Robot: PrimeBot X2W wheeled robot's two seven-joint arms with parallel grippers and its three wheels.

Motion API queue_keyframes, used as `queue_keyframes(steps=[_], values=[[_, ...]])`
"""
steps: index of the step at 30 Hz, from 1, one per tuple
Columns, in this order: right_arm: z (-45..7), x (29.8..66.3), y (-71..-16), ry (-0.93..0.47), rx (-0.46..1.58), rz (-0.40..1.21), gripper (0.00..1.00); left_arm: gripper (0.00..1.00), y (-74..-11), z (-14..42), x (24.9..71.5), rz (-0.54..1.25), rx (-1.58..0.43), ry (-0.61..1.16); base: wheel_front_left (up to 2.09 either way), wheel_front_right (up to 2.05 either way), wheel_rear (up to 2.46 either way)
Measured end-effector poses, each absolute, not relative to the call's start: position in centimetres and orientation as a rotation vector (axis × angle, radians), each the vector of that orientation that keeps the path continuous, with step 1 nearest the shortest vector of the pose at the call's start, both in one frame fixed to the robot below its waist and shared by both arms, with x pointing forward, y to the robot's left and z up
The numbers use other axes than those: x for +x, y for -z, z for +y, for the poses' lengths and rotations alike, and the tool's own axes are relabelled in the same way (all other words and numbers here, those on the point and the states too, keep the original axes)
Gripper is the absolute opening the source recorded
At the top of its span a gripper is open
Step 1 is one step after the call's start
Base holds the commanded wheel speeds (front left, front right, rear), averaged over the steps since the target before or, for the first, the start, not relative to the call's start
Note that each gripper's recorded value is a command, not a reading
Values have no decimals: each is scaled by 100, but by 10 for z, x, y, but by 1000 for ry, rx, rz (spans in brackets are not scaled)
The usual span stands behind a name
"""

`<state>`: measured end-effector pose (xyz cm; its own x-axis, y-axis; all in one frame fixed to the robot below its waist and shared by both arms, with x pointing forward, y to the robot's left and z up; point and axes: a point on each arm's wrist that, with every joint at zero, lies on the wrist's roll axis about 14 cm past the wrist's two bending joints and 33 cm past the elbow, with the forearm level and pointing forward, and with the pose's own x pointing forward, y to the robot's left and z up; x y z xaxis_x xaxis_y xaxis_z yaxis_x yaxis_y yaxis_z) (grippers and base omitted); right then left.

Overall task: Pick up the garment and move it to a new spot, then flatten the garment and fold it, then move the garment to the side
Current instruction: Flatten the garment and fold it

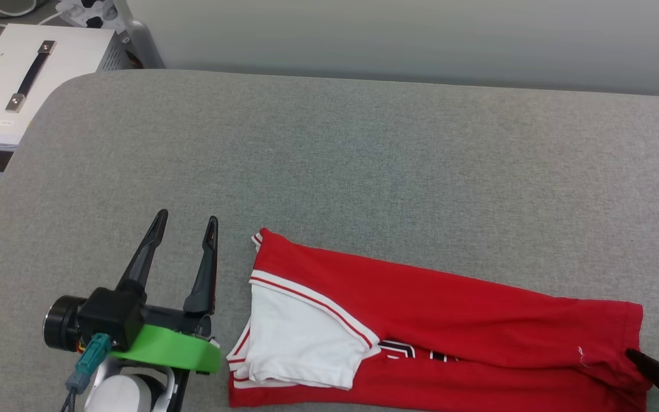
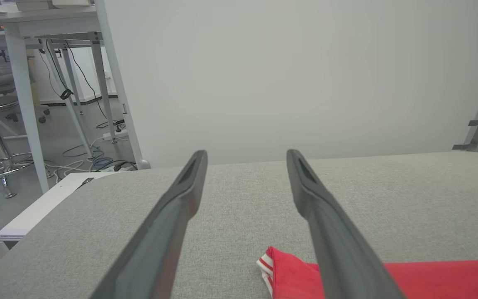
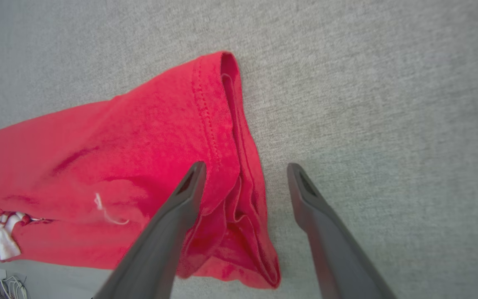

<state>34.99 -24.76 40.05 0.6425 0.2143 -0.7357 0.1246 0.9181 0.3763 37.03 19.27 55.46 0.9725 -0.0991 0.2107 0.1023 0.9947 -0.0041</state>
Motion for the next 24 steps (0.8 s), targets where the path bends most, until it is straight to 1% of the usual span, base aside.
queue_keyframes(steps=[14,24], values=[[-229,352,-374,-66,490,969,100,100,-537,199,373,-167,-29,72,0,0,0],[-190,352,-367,-165,524,1012,100,100,-532,190,375,-152,-35,103,0,0,0]])
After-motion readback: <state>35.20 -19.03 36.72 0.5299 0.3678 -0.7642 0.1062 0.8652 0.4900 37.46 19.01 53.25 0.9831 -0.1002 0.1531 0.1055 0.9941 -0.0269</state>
